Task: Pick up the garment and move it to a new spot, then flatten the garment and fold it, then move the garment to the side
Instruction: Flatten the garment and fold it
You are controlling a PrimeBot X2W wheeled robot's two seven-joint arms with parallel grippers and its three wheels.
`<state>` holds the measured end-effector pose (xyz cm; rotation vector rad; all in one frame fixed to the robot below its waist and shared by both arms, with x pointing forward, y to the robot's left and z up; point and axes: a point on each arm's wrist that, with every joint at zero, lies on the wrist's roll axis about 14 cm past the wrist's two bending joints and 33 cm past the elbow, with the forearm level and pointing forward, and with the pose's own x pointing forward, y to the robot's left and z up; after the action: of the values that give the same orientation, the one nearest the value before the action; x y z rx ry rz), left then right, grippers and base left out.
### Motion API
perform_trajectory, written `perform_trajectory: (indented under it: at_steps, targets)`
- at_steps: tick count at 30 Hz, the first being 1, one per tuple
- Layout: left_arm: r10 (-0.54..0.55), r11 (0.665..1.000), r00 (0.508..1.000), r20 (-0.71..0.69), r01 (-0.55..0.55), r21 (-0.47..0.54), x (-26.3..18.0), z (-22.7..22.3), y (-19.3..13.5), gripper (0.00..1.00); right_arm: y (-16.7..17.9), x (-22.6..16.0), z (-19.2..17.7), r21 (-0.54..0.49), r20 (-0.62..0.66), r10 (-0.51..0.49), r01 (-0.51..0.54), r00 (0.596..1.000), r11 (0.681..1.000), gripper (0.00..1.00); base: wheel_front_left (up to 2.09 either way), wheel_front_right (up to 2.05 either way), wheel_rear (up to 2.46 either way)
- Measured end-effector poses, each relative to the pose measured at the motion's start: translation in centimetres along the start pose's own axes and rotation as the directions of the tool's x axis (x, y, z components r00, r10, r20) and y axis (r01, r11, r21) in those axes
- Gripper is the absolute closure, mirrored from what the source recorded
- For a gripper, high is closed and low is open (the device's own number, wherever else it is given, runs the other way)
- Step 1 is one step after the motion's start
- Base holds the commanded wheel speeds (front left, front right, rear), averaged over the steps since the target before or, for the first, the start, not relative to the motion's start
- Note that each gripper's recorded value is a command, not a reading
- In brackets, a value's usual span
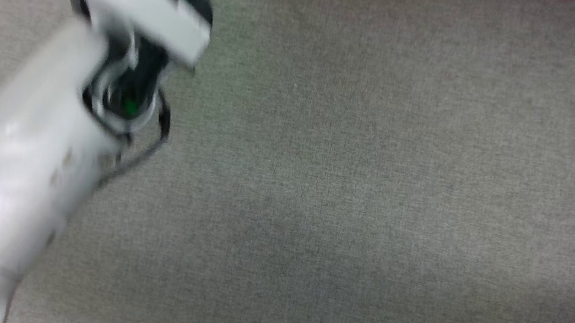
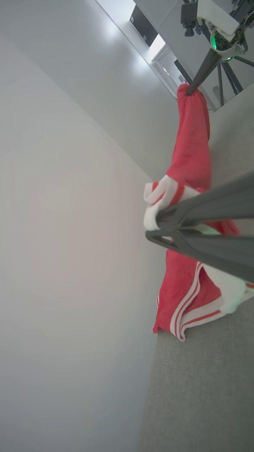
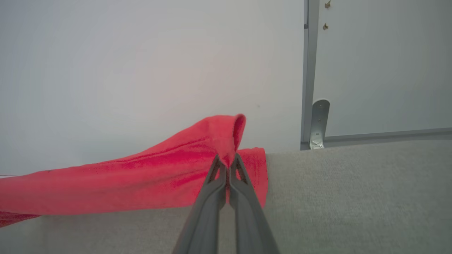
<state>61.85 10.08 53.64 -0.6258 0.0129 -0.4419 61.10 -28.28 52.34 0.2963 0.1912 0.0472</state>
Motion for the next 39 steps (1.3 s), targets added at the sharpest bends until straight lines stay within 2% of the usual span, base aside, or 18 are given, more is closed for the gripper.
perform_trajectory:
  at_steps: [4, 10, 18, 24, 31, 35, 39]
  targets:
    - [0.005, 0.999, 1.000, -0.030, -0.006, -0.051, -4.0, -1.8, -0.4, 1.00, -0.1, -4.2, -3.5, -0.011, -0.112, 0.028, -0.030, 0.993, 0.999, 1.00, 0.00, 0.00, 0.00]
    - [0.015, 0.997, 0.998, -0.062, -0.020, -0.071, -10.2, -3.3, -1.3, 1.00, 0.3, -10.9, -7.8, 0.001, -0.276, 0.059, -0.061, 0.959, 0.998, 1.00, 0.00, 0.00, 0.00]
    - [-0.006, 0.995, 0.994, -0.105, -0.004, -0.096, -17.0, -5.3, -4.2, 1.00, 0.5, -17.8, -8.9, 0.018, -0.347, 0.052, -0.049, 0.937, 0.999, 1.00, 0.00, 0.00, 0.00]
    - [-0.011, 0.996, 0.990, -0.144, -0.002, -0.091, -20.4, -6.2, -5.8, 1.00, 0.3, -21.9, -9.8, 0.035, -0.390, 0.021, -0.008, 0.921, 0.999, 1.00, 0.00, 0.00, 0.00]
    - [-0.014, 0.999, 0.988, -0.157, 0.005, -0.053, -21.3, -5.8, -6.6, 1.00, 0.7, -23.0, -9.9, 0.048, -0.401, 0.016, 0.003, 0.916, 0.999, 1.00, 0.00, 0.00, 0.00]
    - [-0.054, 0.999, 0.986, -0.159, 0.053, -0.013, -19.6, -5.4, -7.1, 1.00, 0.9, -21.5, -9.4, 0.013, -0.389, 0.018, -0.014, 0.921, 1.000, 1.00, 0.00, 0.00, 0.00]
    - [-0.076, 0.994, 0.985, -0.153, 0.088, 0.071, -17.2, -4.8, -6.8, 1.00, 0.8, -19.4, -9.1, -0.034, -0.388, 0.010, -0.025, 0.922, 0.999, 1.00, 0.00, 0.00, 0.00]
